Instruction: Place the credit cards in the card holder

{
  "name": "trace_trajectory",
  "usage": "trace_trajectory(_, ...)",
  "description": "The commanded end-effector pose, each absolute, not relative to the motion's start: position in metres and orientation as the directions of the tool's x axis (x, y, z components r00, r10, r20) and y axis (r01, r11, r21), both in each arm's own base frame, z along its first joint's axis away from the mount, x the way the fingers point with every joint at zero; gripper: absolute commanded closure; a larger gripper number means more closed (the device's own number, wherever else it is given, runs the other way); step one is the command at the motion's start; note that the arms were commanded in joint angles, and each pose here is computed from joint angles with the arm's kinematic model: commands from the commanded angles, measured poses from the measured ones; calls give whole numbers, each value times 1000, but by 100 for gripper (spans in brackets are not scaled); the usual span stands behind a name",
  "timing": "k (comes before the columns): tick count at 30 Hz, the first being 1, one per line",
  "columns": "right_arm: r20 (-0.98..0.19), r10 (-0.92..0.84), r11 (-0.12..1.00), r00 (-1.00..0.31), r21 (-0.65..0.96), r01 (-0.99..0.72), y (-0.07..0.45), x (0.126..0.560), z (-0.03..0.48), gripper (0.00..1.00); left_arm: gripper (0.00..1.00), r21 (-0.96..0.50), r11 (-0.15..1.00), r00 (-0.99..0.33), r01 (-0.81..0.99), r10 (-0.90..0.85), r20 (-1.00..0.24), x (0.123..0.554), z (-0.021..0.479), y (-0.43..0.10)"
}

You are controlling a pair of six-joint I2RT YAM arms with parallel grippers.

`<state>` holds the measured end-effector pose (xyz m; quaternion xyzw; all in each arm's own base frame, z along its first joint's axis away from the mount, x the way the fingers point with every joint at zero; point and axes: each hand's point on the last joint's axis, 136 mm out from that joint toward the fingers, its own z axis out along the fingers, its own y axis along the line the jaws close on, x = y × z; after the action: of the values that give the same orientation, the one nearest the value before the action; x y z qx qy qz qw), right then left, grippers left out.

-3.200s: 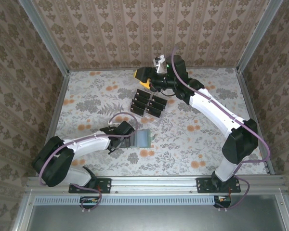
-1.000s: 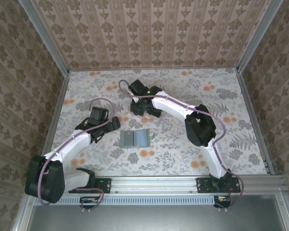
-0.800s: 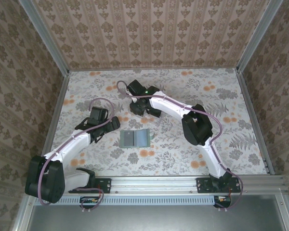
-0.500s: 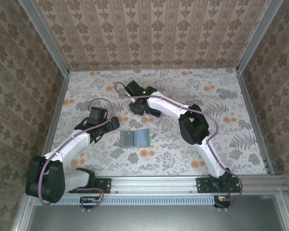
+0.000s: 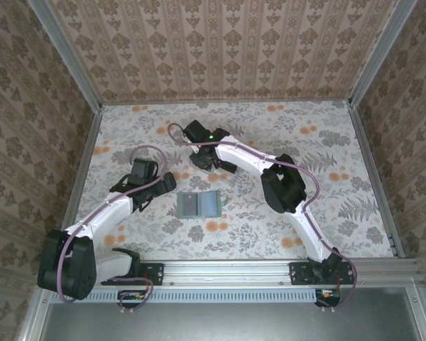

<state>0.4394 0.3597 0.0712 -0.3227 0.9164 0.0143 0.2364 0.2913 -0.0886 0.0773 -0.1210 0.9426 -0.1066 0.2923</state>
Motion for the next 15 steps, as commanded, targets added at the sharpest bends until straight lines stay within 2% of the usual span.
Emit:
trace_trajectory(1, -421, -615, 774, -667, -158, -613, 358, 442, 70, 72, 0, -267, 951, -806, -157, -279, -521, 290, 72, -87)
trace_trajectory(15, -383, -639, 757, -667, -156, -635, 359, 440, 59, 83, 0, -267, 951, -806, -158, -280, -522, 290, 72, -86)
